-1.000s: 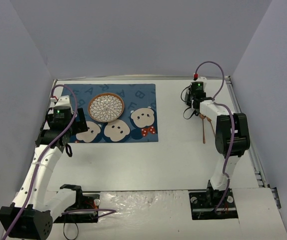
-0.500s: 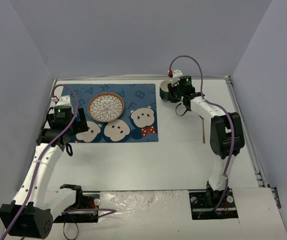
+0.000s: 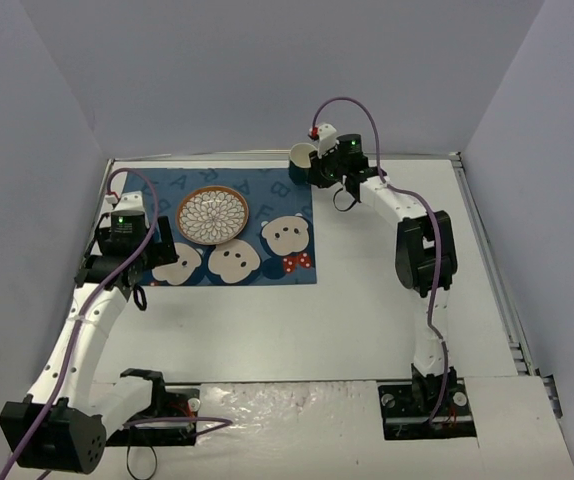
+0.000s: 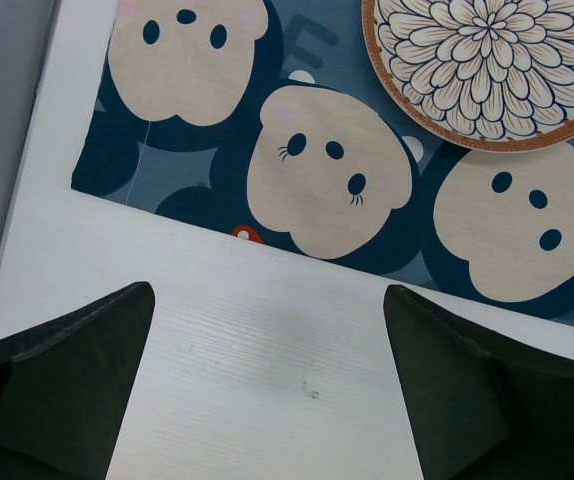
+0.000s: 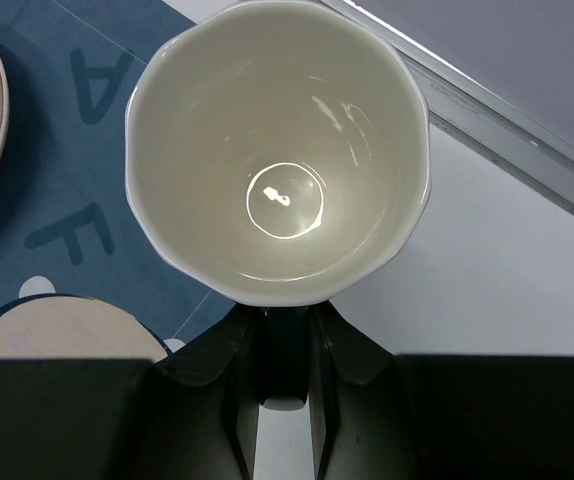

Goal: Set the dinner table for one person

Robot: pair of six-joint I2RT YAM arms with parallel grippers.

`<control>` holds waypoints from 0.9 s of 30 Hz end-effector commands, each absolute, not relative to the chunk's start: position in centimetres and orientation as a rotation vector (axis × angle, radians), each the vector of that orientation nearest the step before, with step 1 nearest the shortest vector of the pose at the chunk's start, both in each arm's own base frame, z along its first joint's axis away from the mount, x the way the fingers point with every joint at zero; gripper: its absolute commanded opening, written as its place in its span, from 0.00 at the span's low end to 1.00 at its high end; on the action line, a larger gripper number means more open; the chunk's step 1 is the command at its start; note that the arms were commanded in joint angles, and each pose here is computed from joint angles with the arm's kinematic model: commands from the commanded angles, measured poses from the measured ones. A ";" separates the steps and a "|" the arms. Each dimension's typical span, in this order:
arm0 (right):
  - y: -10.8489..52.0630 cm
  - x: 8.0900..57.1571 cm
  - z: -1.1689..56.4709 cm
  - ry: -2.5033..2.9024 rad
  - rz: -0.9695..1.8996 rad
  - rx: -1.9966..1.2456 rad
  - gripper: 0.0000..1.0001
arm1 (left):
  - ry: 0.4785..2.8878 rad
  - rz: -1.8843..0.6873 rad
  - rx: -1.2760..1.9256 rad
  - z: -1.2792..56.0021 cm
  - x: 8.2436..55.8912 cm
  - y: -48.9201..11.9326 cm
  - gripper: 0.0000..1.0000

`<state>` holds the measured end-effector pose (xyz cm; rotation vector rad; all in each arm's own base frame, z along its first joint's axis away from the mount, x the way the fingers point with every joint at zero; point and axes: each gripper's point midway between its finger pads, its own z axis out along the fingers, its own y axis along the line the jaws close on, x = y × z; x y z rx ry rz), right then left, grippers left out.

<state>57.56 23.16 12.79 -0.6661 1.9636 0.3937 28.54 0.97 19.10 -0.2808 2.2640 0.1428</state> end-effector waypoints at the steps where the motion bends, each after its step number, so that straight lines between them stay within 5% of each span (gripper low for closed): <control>1: 25.8 60.1 22.5 1.681 0.394 -0.700 0.00 | 2.178 0.140 -0.295 21.7 30.0 1.1 0.97; 27: 28.3 61.9 18.9 1.740 0.379 -0.730 0.00 | 2.184 0.138 -0.290 21.5 30.0 1.0 0.97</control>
